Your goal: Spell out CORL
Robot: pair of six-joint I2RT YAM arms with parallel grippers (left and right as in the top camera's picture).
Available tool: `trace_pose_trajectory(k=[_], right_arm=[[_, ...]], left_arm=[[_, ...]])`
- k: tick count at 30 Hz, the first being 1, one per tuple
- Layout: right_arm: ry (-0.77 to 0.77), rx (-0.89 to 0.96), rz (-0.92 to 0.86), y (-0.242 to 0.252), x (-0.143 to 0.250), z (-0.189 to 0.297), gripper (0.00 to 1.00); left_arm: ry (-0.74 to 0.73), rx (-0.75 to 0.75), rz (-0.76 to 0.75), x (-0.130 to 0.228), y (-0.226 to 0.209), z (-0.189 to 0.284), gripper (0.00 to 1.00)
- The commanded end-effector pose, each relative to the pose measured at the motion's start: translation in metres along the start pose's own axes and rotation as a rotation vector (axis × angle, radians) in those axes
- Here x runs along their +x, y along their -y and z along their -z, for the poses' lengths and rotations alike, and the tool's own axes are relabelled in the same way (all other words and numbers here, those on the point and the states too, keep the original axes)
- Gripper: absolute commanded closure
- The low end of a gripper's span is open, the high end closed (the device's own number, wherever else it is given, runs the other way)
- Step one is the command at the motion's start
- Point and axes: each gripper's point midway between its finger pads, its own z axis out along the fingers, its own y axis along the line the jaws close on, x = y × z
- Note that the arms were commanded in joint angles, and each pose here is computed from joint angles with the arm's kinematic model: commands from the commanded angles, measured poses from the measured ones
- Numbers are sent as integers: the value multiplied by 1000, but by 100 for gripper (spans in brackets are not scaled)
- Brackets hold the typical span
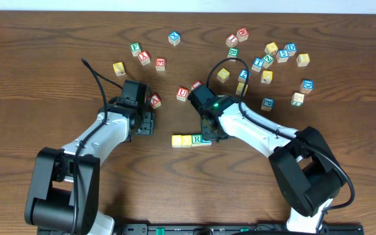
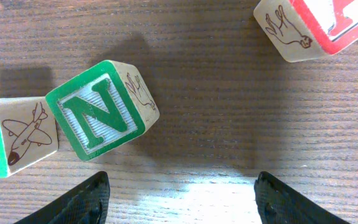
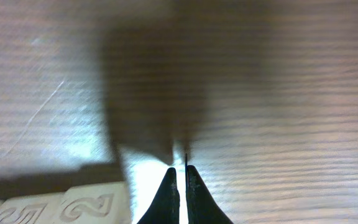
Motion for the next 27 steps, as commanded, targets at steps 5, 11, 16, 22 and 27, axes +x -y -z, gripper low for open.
trace_pose_trajectory(k=[5, 11, 16, 22, 27], right_arm=[[89, 64, -59, 22, -41, 14, 99], [146, 30, -84, 17, -69, 51, 99], [179, 77, -88, 28, -83, 91, 99], [361, -2, -109, 43, -103, 177, 99], [567, -49, -121, 88, -95, 267, 99]], left_arm=[[35, -6, 38, -14, -2, 6, 27], [56, 8, 43, -18, 0, 14, 27], [78, 22, 72, -22, 1, 21, 27], [137, 96, 74, -27, 9, 58, 27], [259, 121, 110, -33, 4, 113, 27]])
